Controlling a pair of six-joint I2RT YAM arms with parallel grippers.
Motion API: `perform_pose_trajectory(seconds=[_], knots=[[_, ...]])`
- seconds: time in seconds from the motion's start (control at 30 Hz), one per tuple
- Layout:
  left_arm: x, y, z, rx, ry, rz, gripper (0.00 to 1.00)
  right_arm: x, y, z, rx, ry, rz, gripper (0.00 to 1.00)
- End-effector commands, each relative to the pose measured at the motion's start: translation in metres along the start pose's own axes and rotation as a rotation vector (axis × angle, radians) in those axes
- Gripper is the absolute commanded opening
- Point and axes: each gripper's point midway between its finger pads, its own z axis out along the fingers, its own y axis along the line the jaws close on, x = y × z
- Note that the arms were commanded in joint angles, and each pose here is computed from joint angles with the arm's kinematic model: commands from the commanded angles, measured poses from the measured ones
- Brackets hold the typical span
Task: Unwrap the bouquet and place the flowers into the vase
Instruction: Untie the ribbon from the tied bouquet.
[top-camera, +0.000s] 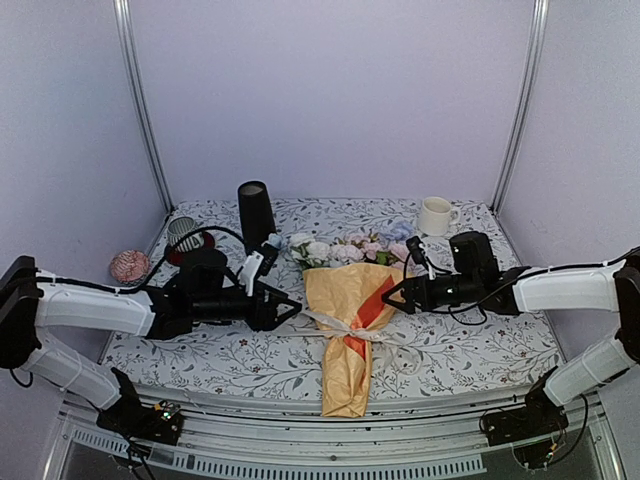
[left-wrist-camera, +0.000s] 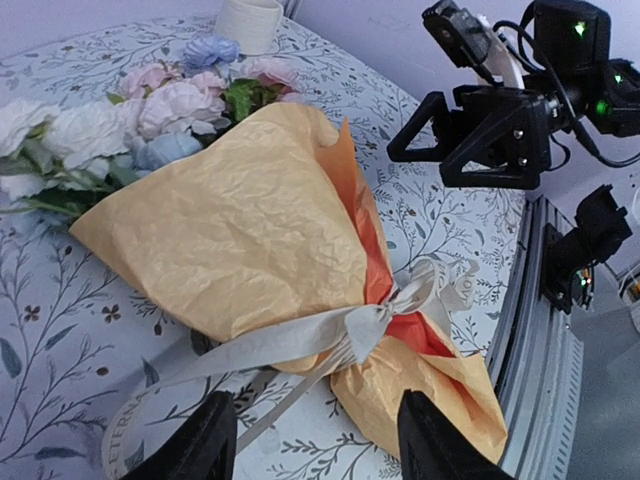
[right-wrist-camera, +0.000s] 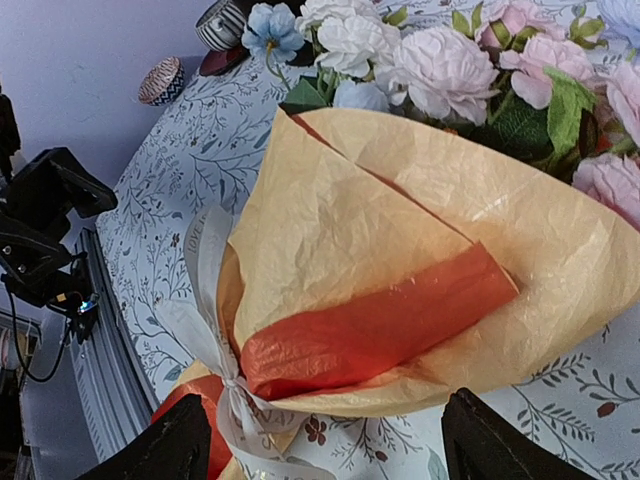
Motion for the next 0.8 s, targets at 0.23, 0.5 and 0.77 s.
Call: perform_pose_trajectory(seconds=[0.23, 0.5, 0.77], knots=[[0.022, -0.036, 0.074, -0.043, 0.175, 0.085, 0.51, 0.036, -0.010, -0.035, 0.093, -0.040, 0.047, 0.83], [0.041, -0.022, 0.092, -0.159, 0.279, -0.001, 0.49, 0.026, -0.011, -0.051, 0.133, -0.112, 0.028, 0.85], [0.046, -0.033, 0.087, -0.101, 0.293, -0.066, 0.30, 0.026, -0.011, -0.049, 0.135, -0.102, 0.025, 0.85]])
